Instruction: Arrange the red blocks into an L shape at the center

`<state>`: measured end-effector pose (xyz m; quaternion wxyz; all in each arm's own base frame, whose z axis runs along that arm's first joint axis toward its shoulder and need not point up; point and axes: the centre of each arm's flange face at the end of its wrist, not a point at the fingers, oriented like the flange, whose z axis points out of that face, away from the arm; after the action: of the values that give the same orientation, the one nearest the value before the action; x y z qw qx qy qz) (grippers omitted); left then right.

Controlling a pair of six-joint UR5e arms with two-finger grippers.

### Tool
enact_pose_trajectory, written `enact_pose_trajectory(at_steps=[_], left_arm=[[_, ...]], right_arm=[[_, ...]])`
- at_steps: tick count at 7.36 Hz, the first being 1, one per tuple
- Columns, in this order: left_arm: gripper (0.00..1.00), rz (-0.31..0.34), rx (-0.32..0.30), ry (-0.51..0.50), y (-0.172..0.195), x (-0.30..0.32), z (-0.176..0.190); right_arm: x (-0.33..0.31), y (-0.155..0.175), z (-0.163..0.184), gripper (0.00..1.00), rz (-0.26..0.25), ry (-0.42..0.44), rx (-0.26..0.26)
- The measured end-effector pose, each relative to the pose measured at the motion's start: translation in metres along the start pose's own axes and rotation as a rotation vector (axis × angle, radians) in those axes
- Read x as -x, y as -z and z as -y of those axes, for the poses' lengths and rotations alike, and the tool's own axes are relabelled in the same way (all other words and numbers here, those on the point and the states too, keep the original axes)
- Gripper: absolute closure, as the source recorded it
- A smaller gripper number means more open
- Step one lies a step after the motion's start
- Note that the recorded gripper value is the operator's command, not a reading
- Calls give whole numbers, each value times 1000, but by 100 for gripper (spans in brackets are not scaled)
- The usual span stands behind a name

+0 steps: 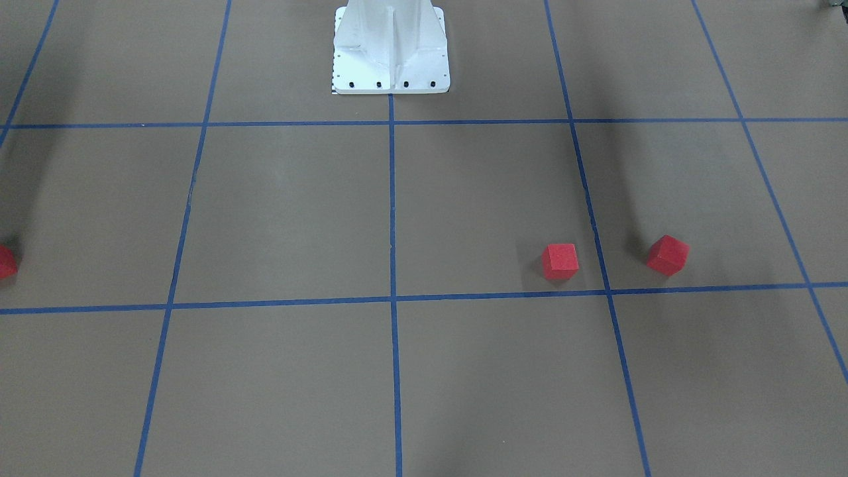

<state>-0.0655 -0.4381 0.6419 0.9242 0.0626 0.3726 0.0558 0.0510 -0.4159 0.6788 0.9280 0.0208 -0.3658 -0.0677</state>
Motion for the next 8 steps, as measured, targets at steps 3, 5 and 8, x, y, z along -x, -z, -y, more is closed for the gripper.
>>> enact_pose_trajectory(at_steps=[3, 5, 8], left_arm=[[0, 7, -4, -1, 2, -1, 1], [0, 7, -18, -9, 6, -4, 6], [0, 19, -141, -123, 28, -22, 38]], right_arm=[[4, 4, 2, 0, 5, 8, -9], [14, 16, 14, 1, 0, 33, -36], [50, 61, 58, 1, -12, 117, -133]])
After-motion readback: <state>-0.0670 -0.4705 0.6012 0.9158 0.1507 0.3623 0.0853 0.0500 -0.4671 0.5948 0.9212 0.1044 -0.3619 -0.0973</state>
